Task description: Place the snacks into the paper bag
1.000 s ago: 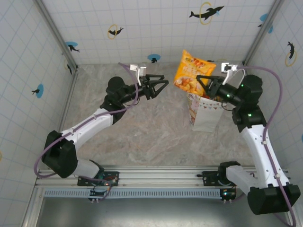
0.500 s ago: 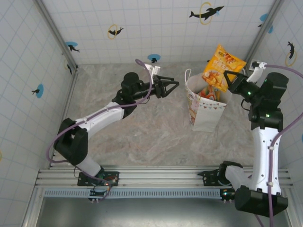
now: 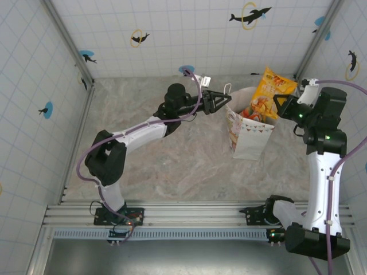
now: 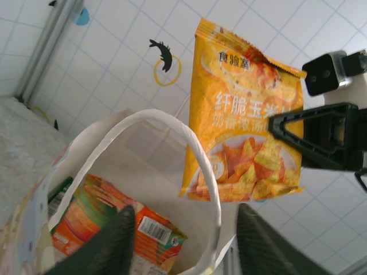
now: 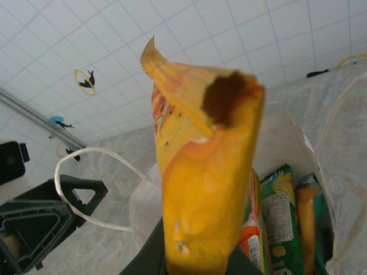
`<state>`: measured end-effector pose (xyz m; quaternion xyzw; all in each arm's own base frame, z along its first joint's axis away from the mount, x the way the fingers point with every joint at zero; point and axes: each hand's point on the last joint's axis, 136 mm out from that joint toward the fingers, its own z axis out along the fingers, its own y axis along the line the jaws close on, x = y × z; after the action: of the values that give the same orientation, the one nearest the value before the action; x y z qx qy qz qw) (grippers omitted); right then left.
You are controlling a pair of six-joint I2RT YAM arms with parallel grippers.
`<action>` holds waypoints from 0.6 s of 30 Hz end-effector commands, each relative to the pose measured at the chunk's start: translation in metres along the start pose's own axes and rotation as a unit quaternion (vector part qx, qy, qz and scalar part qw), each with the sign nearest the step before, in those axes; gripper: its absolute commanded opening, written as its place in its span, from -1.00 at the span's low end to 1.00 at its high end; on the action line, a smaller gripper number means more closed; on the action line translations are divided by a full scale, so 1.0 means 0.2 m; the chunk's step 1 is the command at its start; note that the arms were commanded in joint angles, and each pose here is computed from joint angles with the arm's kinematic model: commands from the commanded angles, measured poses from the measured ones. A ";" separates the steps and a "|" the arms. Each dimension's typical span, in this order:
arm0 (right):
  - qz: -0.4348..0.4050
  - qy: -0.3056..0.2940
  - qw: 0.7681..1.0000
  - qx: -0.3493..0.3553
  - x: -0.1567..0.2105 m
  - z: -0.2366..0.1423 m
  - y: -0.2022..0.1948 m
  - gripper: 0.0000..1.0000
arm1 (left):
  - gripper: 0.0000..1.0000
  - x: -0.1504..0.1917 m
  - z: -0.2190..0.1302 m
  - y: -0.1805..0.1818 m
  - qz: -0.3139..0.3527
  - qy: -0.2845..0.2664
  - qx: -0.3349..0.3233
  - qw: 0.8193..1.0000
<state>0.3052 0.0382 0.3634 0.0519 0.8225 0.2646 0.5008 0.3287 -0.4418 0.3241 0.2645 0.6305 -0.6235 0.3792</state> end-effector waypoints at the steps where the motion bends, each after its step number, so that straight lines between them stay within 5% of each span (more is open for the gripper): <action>1: -0.017 0.006 1.000 0.016 0.00 -0.03 -0.01 -0.98 | -0.39 -0.08 0.04 -0.09 0.017 -0.018 0.040 0.999; 4: -0.018 0.017 0.999 0.023 0.02 -0.02 -0.03 -0.98 | -1.00 -0.09 0.05 -0.12 0.015 -0.020 0.053 0.998; 18: 0.026 0.116 0.991 0.054 0.15 0.02 -0.03 -0.98 | -1.00 -0.12 0.01 -0.24 0.051 -0.016 0.060 0.997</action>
<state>0.3027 0.0412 0.3323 0.0635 0.8762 0.2432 0.4111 0.3191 -0.4501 0.3320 0.2813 0.6137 -0.6373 0.3716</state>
